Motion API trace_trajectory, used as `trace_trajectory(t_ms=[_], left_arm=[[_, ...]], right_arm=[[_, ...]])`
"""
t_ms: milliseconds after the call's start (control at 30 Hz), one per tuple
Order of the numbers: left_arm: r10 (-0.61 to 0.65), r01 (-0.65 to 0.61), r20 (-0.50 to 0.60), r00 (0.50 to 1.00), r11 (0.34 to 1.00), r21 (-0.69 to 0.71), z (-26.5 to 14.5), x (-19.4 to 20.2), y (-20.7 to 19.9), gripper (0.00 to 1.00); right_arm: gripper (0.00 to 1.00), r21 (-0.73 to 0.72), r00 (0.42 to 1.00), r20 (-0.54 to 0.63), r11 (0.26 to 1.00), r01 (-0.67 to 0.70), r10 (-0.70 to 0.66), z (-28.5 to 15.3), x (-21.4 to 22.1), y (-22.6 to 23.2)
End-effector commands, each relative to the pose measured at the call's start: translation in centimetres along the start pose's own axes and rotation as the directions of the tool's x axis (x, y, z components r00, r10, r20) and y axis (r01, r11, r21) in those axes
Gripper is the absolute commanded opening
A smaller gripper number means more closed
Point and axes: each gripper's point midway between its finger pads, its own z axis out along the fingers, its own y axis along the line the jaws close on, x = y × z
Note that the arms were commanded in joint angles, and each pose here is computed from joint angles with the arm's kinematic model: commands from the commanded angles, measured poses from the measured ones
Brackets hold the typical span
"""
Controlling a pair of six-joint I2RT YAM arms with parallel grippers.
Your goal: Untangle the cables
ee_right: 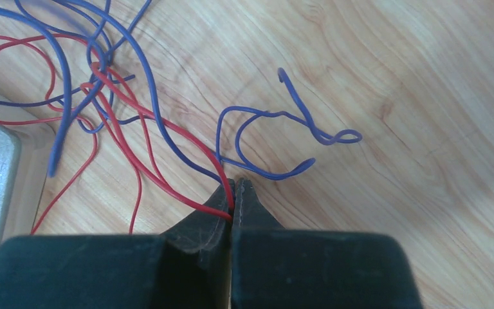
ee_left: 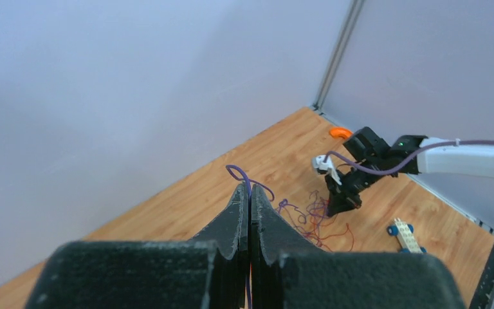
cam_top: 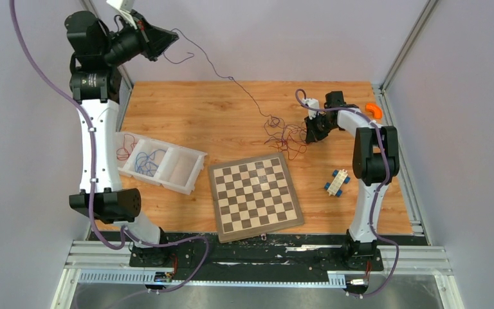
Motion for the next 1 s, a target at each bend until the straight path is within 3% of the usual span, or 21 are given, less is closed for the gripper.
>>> trace_trajectory(t_ms=[0, 300, 367, 467, 567, 667, 800, 967], left_arm=[[-0.010, 0.013, 0.089, 0.996, 0.999, -0.033, -3.2, -3.7, -0.2, 0.00], [0.042, -0.033, 0.158, 0.987, 0.998, -0.057, -5.0, -7.1, -0.8, 0.00], [0.050, -0.042, 0.174, 0.983, 0.998, -0.054, -4.9, -7.5, -0.9, 0.00], [0.001, 0.003, 0.173, 0.985, 1.000, -0.022, -4.5, -7.2, -0.8, 0.00], [-0.118, 0.113, 0.151, 0.981, 0.993, 0.044, -3.6, -5.1, -0.6, 0.00], [-0.150, 0.138, 0.144, 0.978, 0.986, 0.089, -3.3, -3.9, -1.5, 0.00], [-0.163, 0.150, 0.113, 0.980, 0.982, 0.113, -2.9, -2.8, -2.0, 0.00], [-0.145, 0.133, 0.110, 0.983, 0.985, 0.112, -2.7, -3.3, -1.9, 0.00]], right_arm=[[0.00, 0.068, 0.998, -0.007, 0.996, 0.063, -0.062, 0.3, -0.5, -1.9], [0.02, 0.033, 0.993, -0.007, 0.993, 0.117, -0.117, 0.1, -0.7, -1.5], [0.16, -0.001, 0.990, 0.016, 0.990, 0.143, -0.143, -0.4, -1.3, -0.7], [0.51, -0.110, 0.980, 0.055, 0.974, 0.197, -0.192, -2.4, -2.4, 1.9], [0.77, -0.199, 0.954, 0.186, 0.942, 0.272, -0.236, -6.3, -5.7, 5.4], [0.98, -0.228, 0.898, 0.345, 0.904, 0.363, -0.273, -10.1, -10.1, 8.9], [1.00, -0.256, 0.840, 0.451, 0.858, 0.445, -0.301, -11.7, -15.1, 13.6], [1.00, -0.253, 0.773, 0.536, 0.809, 0.531, -0.339, -8.8, -19.6, 18.8]])
